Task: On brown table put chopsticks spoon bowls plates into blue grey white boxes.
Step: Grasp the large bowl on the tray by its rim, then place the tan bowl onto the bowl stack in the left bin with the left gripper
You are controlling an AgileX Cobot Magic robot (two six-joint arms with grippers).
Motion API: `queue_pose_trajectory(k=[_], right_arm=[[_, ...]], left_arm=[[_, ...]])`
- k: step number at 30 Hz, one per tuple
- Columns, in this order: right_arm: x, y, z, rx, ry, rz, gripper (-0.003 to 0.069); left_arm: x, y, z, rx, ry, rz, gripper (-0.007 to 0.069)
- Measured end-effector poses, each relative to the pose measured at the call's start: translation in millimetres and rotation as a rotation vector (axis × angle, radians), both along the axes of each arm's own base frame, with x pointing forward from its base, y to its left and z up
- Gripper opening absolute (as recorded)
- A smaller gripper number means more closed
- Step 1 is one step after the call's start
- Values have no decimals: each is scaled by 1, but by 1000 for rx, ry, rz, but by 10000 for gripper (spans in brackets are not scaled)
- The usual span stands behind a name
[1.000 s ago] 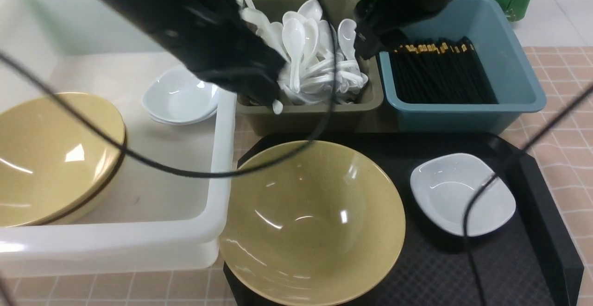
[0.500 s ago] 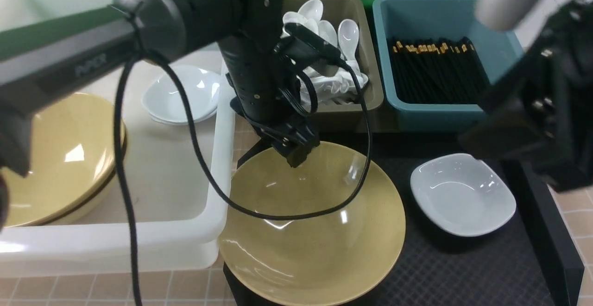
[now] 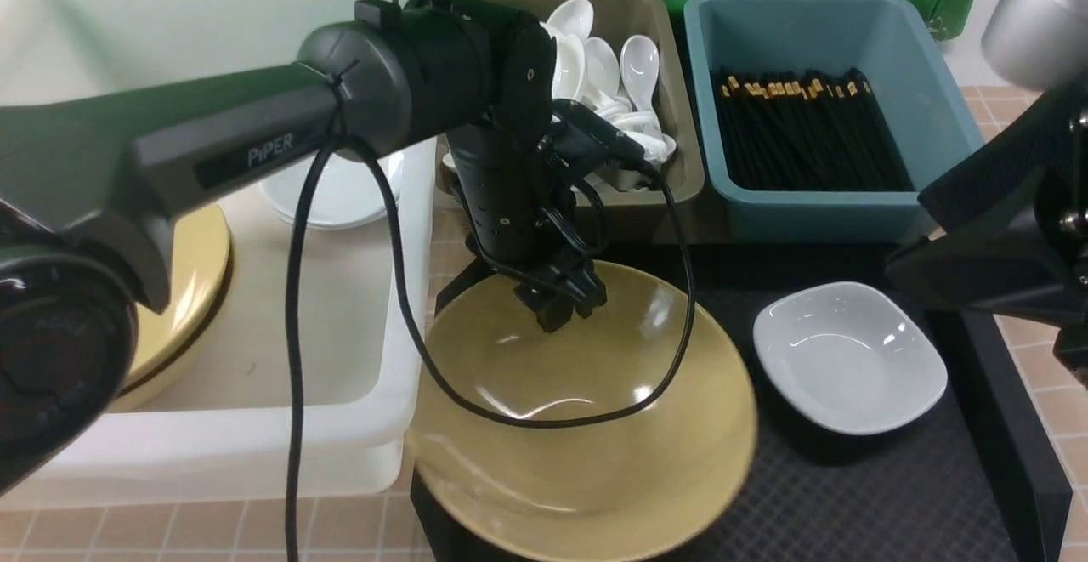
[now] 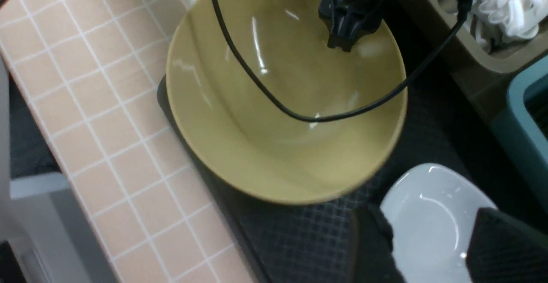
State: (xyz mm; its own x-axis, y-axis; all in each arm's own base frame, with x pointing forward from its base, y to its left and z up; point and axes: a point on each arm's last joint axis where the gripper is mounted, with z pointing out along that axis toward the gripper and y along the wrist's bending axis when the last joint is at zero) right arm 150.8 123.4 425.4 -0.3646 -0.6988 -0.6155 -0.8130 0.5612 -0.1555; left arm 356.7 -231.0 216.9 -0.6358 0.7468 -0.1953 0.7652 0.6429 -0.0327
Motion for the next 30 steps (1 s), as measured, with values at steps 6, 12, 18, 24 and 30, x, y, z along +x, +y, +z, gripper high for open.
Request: queue_pose_trajectory(k=[6,12,18,24,30], right_arm=[[4,3,1,-5,-45,35,137],[5,10,12,101,-102,68,36],[0,21,27,232,-149,151,36],[7,28,32,273,-180,146,36],[15,34,26,260,-173,150,36]], left_arm=[[-12,-4,36,-158,-2,69,9],[-20,48,108,-268,-97,171,8],[-68,181,195,-399,-270,508,6],[-130,308,194,-336,-427,1038,6],[-126,359,141,-377,-352,1285,6]])
